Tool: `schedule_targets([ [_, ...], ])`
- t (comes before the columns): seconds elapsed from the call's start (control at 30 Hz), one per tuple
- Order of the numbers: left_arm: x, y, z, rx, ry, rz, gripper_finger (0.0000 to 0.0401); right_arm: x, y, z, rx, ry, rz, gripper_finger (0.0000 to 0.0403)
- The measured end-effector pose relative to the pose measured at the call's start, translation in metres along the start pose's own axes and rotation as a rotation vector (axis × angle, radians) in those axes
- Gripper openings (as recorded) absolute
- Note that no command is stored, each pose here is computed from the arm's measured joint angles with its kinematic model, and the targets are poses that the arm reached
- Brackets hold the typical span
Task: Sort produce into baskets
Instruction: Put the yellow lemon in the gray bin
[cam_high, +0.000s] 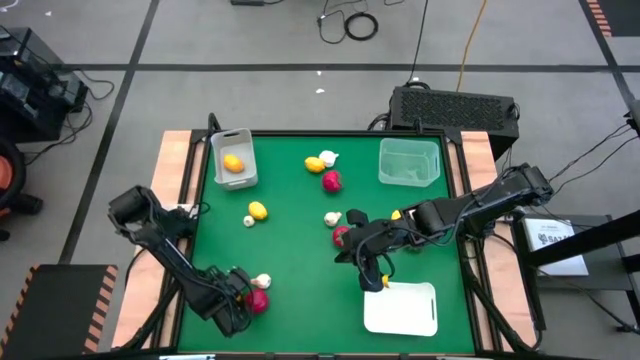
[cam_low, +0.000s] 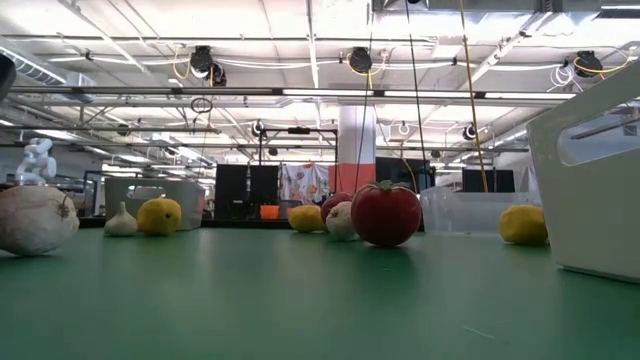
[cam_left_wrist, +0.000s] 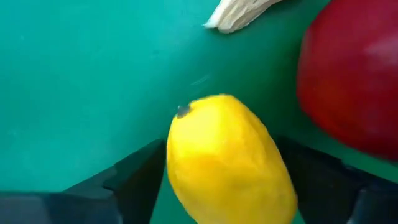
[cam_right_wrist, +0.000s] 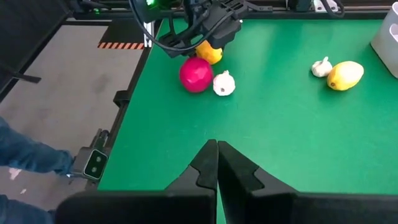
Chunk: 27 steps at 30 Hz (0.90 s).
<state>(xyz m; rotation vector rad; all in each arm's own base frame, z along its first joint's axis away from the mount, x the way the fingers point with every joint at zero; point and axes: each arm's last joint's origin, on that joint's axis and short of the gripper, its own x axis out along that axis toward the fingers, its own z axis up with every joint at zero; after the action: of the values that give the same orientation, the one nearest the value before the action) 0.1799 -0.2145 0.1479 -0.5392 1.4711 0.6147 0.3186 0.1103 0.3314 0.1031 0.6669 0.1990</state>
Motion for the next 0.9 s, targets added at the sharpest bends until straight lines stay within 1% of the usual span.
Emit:
schedule_targets([
  [0.1, -0.006, 0.006, 0.002, -0.007, 0.013, 0.02, 0.0272, 0.0, -0.002, 0.0, -0.011, -0.001, -0.004, 0.0],
  [0.23, -0.021, 0.015, 0.006, -0.018, 0.018, 0.014, 0.024, 0.0, -0.006, 0.001, -0.008, -0.003, -0.013, 0.0],
  [0.33, -0.038, 0.021, 0.013, -0.044, 0.01, -0.057, 0.0221, 0.0, -0.008, 0.002, -0.008, -0.003, -0.018, 0.0],
  [0.5, -0.071, 0.041, 0.034, -0.125, -0.1, -0.175, 0.0214, 0.0, -0.01, 0.002, -0.012, -0.004, -0.023, 0.0],
  [0.57, -0.086, 0.053, 0.045, -0.178, -0.168, -0.223, 0.0214, 0.0, -0.01, 0.002, -0.013, -0.003, -0.024, 0.0],
  [0.7, -0.11, 0.085, 0.068, -0.303, -0.338, -0.245, 0.0213, 0.0, -0.01, 0.002, -0.022, -0.004, -0.025, 0.0],
  [0.83, -0.126, 0.124, 0.091, -0.468, -0.459, -0.205, 0.0213, 0.0, -0.012, 0.003, -0.018, -0.005, -0.029, 0.0],
  [0.9, -0.13, 0.142, 0.104, -0.537, -0.519, -0.165, 0.0213, 0.0, -0.013, 0.003, -0.016, -0.006, -0.031, 0.0],
])
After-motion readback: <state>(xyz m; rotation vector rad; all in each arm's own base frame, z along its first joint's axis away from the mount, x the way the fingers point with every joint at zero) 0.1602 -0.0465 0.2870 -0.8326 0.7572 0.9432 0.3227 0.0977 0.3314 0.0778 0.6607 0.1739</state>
